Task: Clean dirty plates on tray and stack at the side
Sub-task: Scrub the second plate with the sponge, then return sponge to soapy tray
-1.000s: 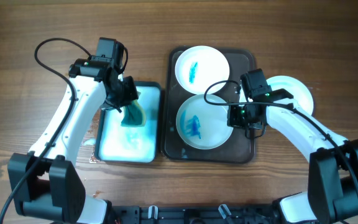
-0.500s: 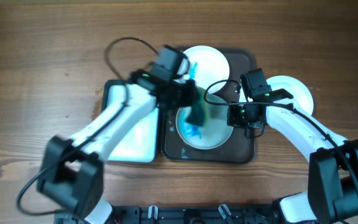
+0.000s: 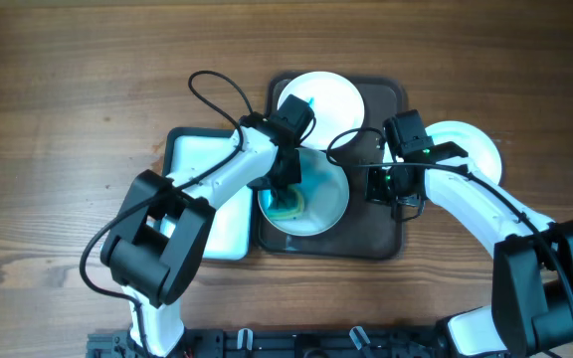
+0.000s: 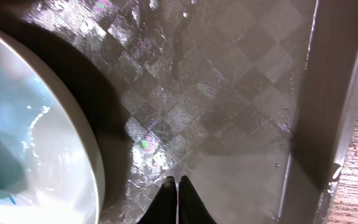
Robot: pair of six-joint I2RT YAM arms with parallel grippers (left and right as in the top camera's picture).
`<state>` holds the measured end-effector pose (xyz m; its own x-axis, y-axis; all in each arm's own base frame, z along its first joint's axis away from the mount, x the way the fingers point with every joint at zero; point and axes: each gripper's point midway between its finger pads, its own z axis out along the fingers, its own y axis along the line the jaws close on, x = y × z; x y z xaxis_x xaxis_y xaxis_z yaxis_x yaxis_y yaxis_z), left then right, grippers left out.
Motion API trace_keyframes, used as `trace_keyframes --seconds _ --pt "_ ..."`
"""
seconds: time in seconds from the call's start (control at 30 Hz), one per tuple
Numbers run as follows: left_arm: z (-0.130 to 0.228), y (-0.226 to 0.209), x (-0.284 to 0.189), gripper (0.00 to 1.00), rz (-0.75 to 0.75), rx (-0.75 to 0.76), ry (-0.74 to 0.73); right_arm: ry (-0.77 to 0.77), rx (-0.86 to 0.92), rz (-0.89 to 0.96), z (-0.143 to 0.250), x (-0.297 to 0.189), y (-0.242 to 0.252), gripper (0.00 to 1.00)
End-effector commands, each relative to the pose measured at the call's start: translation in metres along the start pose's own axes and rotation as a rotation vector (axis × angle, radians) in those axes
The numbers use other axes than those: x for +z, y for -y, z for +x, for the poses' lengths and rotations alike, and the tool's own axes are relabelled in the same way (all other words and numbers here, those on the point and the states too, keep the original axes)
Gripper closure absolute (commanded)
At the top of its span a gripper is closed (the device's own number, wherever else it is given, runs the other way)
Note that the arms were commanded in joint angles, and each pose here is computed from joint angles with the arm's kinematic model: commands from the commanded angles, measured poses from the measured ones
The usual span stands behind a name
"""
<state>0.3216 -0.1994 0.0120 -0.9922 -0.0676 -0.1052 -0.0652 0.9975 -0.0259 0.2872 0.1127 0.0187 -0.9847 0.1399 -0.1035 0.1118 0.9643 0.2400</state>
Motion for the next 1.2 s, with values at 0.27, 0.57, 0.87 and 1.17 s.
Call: trace_keyframes --seconds 0.27,0.57,0.87,1.17 --pt "0.034 0.084 0.004 0.96 0.404 0.183 -0.141 0.062 -0.164 -0.059 -0.016 0.0 -0.013 0.76" --pt "0.048 0.125 -0.006 0.96 0.517 0.167 -0.152 0.064 -0.035 -0.004 0.01 0.032 0.016 0.96" --pt "0.045 0.075 0.023 0.96 0.295 0.107 -0.173 0.054 -0.033 0.0 0.012 0.032 0.017 0.96" --pt "-0.005 -0.003 0.0 0.96 0.129 0.096 -0.041 0.056 -0.031 -0.001 0.012 0.032 0.016 0.96"
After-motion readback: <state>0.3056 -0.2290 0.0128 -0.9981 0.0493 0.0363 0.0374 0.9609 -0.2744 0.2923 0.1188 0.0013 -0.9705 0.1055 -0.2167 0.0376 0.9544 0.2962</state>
